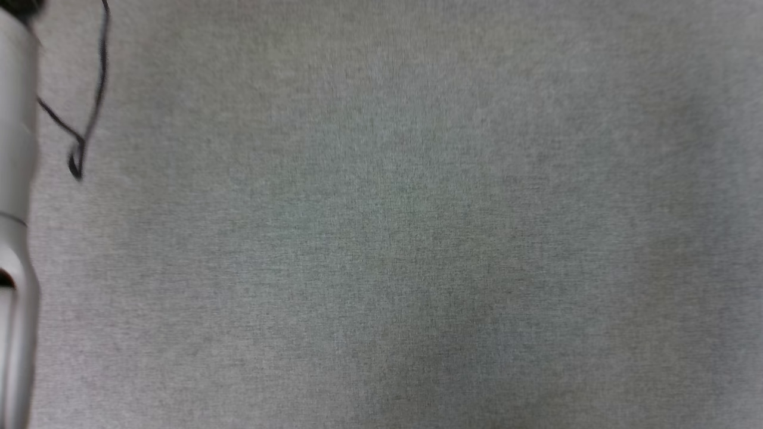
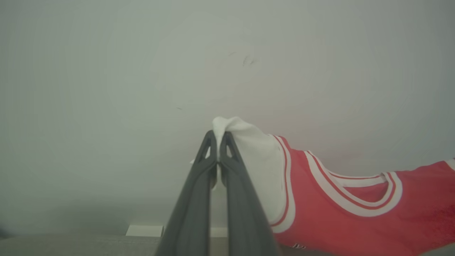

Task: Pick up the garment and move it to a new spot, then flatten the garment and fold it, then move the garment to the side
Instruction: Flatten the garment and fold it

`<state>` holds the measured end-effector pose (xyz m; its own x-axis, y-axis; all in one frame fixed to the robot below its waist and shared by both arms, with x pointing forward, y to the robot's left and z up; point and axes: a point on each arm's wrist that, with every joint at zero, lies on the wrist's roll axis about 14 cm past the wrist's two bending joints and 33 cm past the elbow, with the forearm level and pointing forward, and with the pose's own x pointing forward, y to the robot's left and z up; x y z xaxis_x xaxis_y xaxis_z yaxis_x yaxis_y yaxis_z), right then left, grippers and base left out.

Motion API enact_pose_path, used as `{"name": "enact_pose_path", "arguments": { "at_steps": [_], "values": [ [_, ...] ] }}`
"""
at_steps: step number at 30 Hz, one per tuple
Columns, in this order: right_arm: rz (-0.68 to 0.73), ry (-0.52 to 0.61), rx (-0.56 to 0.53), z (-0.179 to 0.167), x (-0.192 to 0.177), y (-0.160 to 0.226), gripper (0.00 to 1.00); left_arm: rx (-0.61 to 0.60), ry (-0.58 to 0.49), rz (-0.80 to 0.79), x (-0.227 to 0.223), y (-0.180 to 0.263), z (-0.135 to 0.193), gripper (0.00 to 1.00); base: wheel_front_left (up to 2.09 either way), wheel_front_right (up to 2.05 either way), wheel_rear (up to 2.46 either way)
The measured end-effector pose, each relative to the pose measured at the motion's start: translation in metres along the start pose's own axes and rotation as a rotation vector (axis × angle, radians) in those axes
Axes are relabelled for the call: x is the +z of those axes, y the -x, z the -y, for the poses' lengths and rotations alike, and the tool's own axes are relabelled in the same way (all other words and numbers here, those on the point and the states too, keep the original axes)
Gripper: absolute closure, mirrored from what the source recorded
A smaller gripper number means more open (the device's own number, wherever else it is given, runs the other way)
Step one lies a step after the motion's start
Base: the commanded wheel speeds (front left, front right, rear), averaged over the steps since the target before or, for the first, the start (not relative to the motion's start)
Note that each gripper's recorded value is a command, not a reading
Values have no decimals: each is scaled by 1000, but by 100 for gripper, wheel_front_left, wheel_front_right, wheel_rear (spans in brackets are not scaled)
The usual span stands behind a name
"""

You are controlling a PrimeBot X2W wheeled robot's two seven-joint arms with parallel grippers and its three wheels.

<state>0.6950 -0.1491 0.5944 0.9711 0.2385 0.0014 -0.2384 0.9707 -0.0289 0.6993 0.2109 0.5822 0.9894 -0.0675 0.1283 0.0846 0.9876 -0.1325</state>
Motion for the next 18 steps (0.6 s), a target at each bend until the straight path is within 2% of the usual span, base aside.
{"name": "enact_pose_path", "arguments": {
  "at_steps": [7,12,16,18],
  "values": [
    [-81,-35,45,-14,-34,68,100,14,44,-104,-29,72,-6,100,0,0,0],
    [-151,-68,70,-24,-63,134,100,58,72,-133,-38,140,-23,100,0,0,0],
    [-206,-91,60,-22,-85,191,100,120,132,-172,-56,202,-30,100,0,0,0],
    [-222,-137,48,-25,-96,218,100,155,168,-188,-64,231,-30,100,0,0,0]
  ]
}}
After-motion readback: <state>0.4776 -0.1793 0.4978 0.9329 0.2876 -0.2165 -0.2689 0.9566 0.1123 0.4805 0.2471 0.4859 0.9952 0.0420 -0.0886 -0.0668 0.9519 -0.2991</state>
